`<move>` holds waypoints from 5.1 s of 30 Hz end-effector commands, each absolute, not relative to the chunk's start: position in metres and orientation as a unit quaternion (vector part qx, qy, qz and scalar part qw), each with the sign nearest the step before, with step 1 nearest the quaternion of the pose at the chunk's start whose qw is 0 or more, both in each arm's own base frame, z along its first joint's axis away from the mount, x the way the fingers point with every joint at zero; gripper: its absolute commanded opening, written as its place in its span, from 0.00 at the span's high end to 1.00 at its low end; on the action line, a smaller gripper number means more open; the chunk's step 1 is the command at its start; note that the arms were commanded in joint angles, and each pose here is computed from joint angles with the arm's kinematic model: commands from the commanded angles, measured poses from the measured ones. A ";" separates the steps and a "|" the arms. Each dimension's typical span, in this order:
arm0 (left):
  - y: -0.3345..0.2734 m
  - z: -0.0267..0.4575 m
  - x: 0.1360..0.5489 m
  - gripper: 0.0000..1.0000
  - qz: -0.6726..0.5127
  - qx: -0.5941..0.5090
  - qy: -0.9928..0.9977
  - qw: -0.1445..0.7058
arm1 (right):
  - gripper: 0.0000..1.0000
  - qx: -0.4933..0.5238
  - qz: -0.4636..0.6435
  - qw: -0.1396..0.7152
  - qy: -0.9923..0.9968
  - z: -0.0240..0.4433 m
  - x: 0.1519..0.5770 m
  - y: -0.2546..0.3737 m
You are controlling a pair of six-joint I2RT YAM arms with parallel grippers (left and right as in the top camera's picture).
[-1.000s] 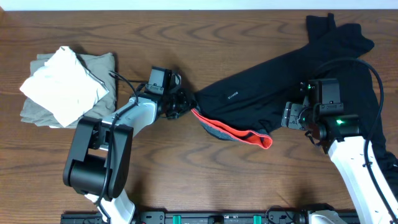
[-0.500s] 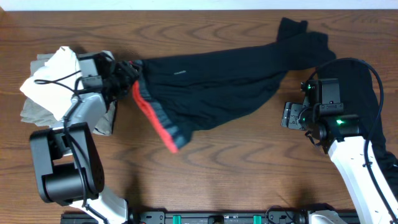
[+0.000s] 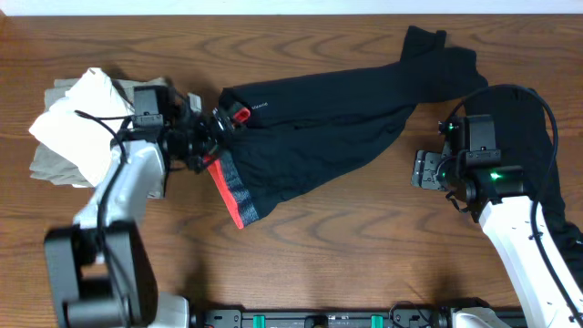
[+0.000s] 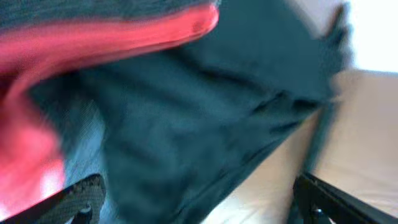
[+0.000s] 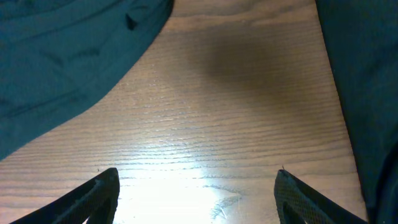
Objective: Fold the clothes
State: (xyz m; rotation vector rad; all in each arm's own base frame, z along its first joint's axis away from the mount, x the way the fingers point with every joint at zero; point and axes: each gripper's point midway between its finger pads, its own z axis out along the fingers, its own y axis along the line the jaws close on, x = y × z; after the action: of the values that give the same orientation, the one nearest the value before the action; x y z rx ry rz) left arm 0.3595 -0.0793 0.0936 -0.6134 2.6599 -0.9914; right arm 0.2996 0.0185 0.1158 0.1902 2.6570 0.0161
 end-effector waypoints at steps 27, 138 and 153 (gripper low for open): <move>-0.090 0.014 0.222 0.02 -0.175 -0.335 0.926 0.000 | 0.22 0.069 -0.004 0.233 0.970 0.111 0.300 0.012; 0.021 0.065 0.182 0.93 -0.023 -0.361 0.925 0.115 | 0.21 0.010 -0.054 0.333 0.941 0.039 0.484 0.010; 0.019 0.065 0.182 0.93 -0.026 -0.361 0.925 0.114 | 0.09 -0.021 0.003 0.260 0.965 0.004 0.458 0.029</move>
State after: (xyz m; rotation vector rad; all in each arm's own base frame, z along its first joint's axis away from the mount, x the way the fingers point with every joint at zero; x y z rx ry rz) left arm 0.1784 0.0166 0.0596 -1.0751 2.7262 -0.0867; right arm 0.4609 0.0258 0.0192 -0.0301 2.5791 -0.0246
